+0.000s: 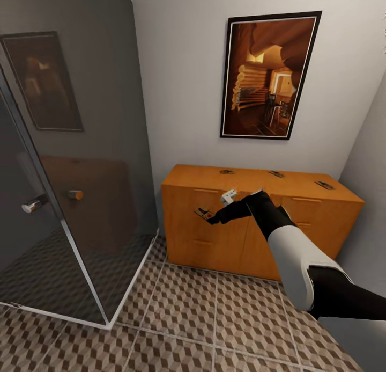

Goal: Take the four mousetraps from the cabinet in the bathroom and place them on the bathroom floor. Make sure all four end up on the same floor surface, and ensure that at least two of them are either under or directly next to the same bathroom sink.

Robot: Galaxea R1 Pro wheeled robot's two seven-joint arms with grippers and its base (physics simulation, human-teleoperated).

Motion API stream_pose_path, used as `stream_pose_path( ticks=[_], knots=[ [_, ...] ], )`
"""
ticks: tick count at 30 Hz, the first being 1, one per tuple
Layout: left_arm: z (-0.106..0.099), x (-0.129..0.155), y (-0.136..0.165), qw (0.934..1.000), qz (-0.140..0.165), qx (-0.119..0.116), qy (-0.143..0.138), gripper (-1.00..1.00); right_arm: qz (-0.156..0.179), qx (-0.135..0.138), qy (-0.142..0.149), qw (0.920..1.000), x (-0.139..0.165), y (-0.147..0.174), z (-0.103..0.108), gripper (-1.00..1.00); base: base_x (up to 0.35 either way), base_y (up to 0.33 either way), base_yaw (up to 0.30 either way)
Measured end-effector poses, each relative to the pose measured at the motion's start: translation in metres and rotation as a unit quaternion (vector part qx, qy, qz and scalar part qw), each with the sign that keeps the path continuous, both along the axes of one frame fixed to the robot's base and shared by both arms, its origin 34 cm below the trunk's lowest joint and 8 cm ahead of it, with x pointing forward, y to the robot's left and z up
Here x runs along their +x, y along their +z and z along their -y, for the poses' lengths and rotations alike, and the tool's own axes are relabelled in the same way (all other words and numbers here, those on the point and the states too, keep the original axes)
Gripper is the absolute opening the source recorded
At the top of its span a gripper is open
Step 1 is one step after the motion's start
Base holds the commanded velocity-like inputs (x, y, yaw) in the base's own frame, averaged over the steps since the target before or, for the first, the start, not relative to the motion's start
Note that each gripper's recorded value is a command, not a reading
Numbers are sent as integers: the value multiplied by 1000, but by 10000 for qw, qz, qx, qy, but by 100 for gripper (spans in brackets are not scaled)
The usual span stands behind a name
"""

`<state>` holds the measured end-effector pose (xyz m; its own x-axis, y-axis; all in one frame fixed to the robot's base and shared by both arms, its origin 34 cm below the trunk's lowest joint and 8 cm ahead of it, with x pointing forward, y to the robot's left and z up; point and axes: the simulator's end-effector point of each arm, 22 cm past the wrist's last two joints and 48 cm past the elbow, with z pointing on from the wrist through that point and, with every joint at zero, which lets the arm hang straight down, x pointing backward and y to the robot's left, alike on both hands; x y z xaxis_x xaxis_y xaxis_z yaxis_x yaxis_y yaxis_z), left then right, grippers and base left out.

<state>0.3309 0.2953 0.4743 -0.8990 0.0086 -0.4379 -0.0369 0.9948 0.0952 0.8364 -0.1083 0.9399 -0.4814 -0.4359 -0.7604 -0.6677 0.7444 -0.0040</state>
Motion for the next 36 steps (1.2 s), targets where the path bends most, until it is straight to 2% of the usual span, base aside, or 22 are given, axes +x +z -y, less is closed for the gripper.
stream_pose_path(
  ticks=[6,11,14,16,18,20,23,24,28,34,36],
  knots=[
    [0,0,0,10000,5,2,-5,100,-81,-134,112,9998,-7,-37,-4,-100,-20,2,0],
    [0,1,0,10000,7,3,-5,100,-149,-274,367,9988,-27,-96,-13,-100,-1,0,0],
    [0,1,0,10000,7,3,-7,100,-4,-369,385,9986,-37,-128,-12,-100,0,0,0],
    [0,1,0,10000,8,2,-7,100,-92,-357,377,9986,-55,-156,-12,-100,0,0,0],
    [0,1,0,10000,8,2,-7,100,-321,-357,397,9981,-86,-199,-10,-100,0,0,0],
    [0,1,0,10000,8,2,-7,100,-412,-319,384,9979,-107,-226,-1,-100,0,0,0],
    [0,1,0,10000,8,3,-8,100,-431,-277,378,9980,-126,-249,11,-100,0,0,0],
    [0,1,0,10000,8,3,-8,100,-462,-285,397,9977,-143,-267,22,-100,0,0,0],
    [0,1,0,10000,9,3,-8,100,-567,-265,387,9973,-181,-303,42,-100,0,0,0],
    [0,1,0,10000,8,3,-8,100,-709,-319,397,9962,-256,-357,91,-100,0,0,0],
    [0,1,0,10000,9,3,-8,100,-771,-238,175,9966,-278,-369,111,-100,0,0,0]
  ],
)
